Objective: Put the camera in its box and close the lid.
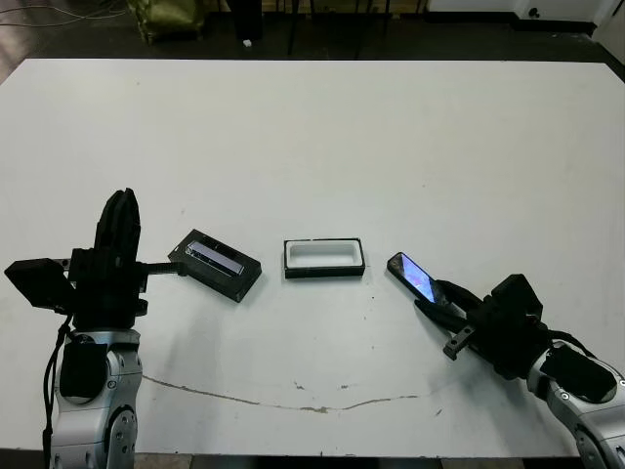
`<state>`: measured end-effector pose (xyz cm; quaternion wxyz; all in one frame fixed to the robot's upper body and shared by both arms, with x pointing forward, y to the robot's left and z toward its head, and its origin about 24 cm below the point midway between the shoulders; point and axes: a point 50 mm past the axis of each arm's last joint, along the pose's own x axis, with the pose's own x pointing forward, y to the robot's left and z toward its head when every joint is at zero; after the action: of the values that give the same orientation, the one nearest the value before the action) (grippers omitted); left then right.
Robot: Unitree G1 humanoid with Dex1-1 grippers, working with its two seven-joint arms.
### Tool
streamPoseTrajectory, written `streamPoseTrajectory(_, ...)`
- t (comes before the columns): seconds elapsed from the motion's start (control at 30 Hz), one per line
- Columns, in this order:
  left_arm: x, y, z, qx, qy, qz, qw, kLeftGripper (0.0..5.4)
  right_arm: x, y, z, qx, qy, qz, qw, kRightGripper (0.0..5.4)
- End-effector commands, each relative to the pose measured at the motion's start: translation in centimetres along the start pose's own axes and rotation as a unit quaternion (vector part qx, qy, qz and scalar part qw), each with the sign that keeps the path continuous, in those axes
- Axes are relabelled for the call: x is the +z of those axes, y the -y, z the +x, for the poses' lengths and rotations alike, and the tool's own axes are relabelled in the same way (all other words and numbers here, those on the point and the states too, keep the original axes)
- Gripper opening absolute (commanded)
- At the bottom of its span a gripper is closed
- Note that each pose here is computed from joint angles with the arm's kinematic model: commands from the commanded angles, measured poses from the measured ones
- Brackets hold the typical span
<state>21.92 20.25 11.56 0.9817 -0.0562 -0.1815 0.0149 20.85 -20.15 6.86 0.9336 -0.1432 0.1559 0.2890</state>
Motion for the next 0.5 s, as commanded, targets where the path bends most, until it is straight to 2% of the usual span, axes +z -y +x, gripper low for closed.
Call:
streamPoseTrajectory(0.03,-0.4,-0.2,-0.3,0.003,-0.014,0.003,1.000,0.00,-0.8,0.3,-0.3,0.001,-0.027,0.010,1.000,0.30)
streamPoseTrajectory(0.17,-0.4,-0.1,-0.4,0.005,-0.016,0.007,1.000,0.00,-0.2,1.2,-0.1,0.008,-0.005,0.013,1.000,0.30)
streamPoseTrajectory(0.27,-0.5,-0.1,-0.3,0.002,-0.017,0.002,1.000,0.00,1.7,2.8,0.0,0.003,0.006,0.009,1.000,0.30)
streamPoseTrajectory(0.5,-0.5,0.0,-0.3,0.001,-0.017,0.002,1.000,0.00,5.9,7.2,1.1,0.023,0.019,0.044,0.999,0.29)
